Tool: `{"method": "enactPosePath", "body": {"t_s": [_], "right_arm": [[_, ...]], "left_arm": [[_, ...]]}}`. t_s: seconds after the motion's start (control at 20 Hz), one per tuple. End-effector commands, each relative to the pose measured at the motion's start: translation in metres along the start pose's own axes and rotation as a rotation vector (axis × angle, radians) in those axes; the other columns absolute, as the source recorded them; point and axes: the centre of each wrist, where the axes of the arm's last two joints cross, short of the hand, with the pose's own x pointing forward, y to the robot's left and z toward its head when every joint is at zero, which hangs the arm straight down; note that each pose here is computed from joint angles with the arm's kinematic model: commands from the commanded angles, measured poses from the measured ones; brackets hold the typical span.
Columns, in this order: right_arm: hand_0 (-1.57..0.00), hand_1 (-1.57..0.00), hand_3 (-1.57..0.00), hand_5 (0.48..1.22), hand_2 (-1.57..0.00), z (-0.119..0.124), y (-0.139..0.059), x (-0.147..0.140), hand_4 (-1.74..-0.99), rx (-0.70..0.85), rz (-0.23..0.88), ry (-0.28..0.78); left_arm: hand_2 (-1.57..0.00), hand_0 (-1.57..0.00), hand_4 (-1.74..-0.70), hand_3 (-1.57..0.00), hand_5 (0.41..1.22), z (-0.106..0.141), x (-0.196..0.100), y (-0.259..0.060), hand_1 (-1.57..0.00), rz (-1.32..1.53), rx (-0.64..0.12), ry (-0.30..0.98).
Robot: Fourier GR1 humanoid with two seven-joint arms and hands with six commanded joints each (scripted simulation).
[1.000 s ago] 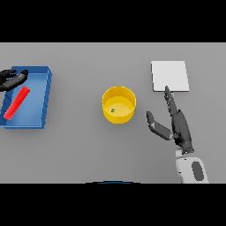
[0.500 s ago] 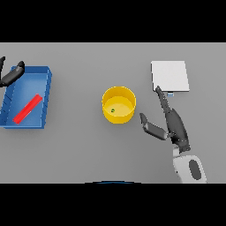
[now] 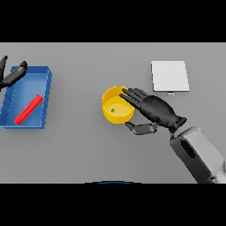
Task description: Pick up the red beaker and tilt it to pour out 1 green nut into yellow bowl. Pick up the yellow bowl and place it on the metallic measuring scale.
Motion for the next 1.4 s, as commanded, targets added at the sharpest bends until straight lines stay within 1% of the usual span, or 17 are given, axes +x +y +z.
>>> {"method": "enactPosePath", "body": {"t_s": [0.0,0.05,0.1,0.3,0.45,0.5,0.55,0.65,0.75,0.85,0.9,1.1,1.2,1.25,1.3,1.35], "right_arm": [[0.00,0.00,0.00,0.703,0.00,-0.004,-0.001,0.000,-1.228,0.047,0.053,-0.014],[0.00,0.00,0.00,0.705,0.00,-0.011,-0.004,-0.001,-1.223,0.096,0.101,-0.025],[0.00,0.00,0.00,0.706,0.00,-0.015,-0.007,-0.001,-1.216,0.135,0.133,-0.045],[0.00,0.00,0.00,0.704,0.00,-0.034,-0.005,-0.001,-1.215,0.272,0.234,-0.096],[0.00,0.00,0.00,0.704,0.00,-0.051,0.001,0.000,-1.223,0.356,0.301,-0.076],[0.00,0.00,0.00,0.703,0.00,-0.054,0.002,0.003,-1.224,0.382,0.312,-0.092],[0.00,0.00,0.00,0.702,0.00,-0.060,-0.001,0.002,-1.226,0.398,0.334,-0.084],[0.00,0.00,0.00,0.705,0.00,-0.068,0.001,0.001,-1.239,0.431,0.359,-0.074],[0.00,0.00,0.00,0.714,0.00,-0.073,0.003,0.000,-1.259,0.475,0.388,-0.069],[0.00,0.00,0.00,0.727,0.00,-0.081,0.007,0.000,-1.270,0.508,0.403,-0.059],[0.00,0.00,0.00,0.735,0.00,-0.083,0.006,0.003,-1.275,0.523,0.406,-0.053],[0.00,0.00,0.00,0.763,0.00,-0.090,0.007,0.005,-1.305,0.540,0.377,-0.036],[0.00,-0.02,-0.04,0.810,-0.02,-0.092,0.012,0.005,-1.336,0.548,0.362,-0.012],[-0.11,-0.10,-0.10,0.842,-0.09,-0.091,0.015,0.005,-1.360,0.558,0.360,-0.011],[-0.29,-0.24,-0.17,0.873,-0.18,-0.089,0.013,0.004,-1.387,0.563,0.362,-0.014],[-0.54,-0.47,-0.26,0.943,-0.31,-0.091,0.012,0.004,-1.420,0.562,0.378,-0.014]], "left_arm": [[0.00,0.00,-0.71,0.00,0.672,-0.001,0.000,-0.001,0.00,-0.002,-0.007,0.001],[0.00,0.00,-0.71,0.00,0.676,-0.003,0.002,-0.003,0.00,0.000,-0.014,0.011],[0.00,0.00,-0.71,0.00,0.680,-0.002,-0.002,-0.001,0.00,0.008,-0.014,0.006],[0.00,0.00,-0.72,0.00,0.687,0.001,-0.003,0.001,0.00,0.012,-0.014,-0.001],[0.00,0.00,-0.72,0.00,0.688,0.002,-0.004,0.000,0.00,0.020,-0.021,-0.005],[0.00,0.00,-0.72,0.00,0.687,0.001,-0.005,0.003,0.00,0.020,-0.019,-0.005],[0.00,0.00,-0.72,0.00,0.686,0.002,-0.005,0.007,0.00,0.021,-0.015,-0.012],[0.00,0.00,-0.72,0.00,0.687,0.004,-0.005,0.005,0.00,0.032,-0.018,-0.007],[0.00,0.00,-0.72,0.00,0.688,0.000,-0.008,0.006,0.00,0.029,-0.019,0.001],[0.00,0.00,-0.72,0.00,0.682,0.001,-0.012,0.008,0.00,0.030,-0.017,0.001],[0.00,0.00,-0.72,0.00,0.684,0.002,-0.012,0.010,0.00,0.026,-0.022,-0.005],[0.00,0.00,-0.72,0.00,0.686,0.005,-0.010,0.005,0.00,0.041,-0.020,-0.020],[0.00,0.00,-0.71,0.00,0.686,0.002,-0.008,0.009,0.00,0.032,-0.011,-0.013],[0.00,0.00,-0.71,0.00,0.689,0.004,-0.011,0.009,0.00,0.031,-0.015,-0.013],[0.00,0.00,-0.71,0.00,0.691,0.003,-0.013,0.006,0.00,0.033,-0.018,-0.010],[0.00,0.00,-0.72,0.00,0.692,0.002,-0.010,0.011,0.00,0.034,-0.011,-0.017]]}}
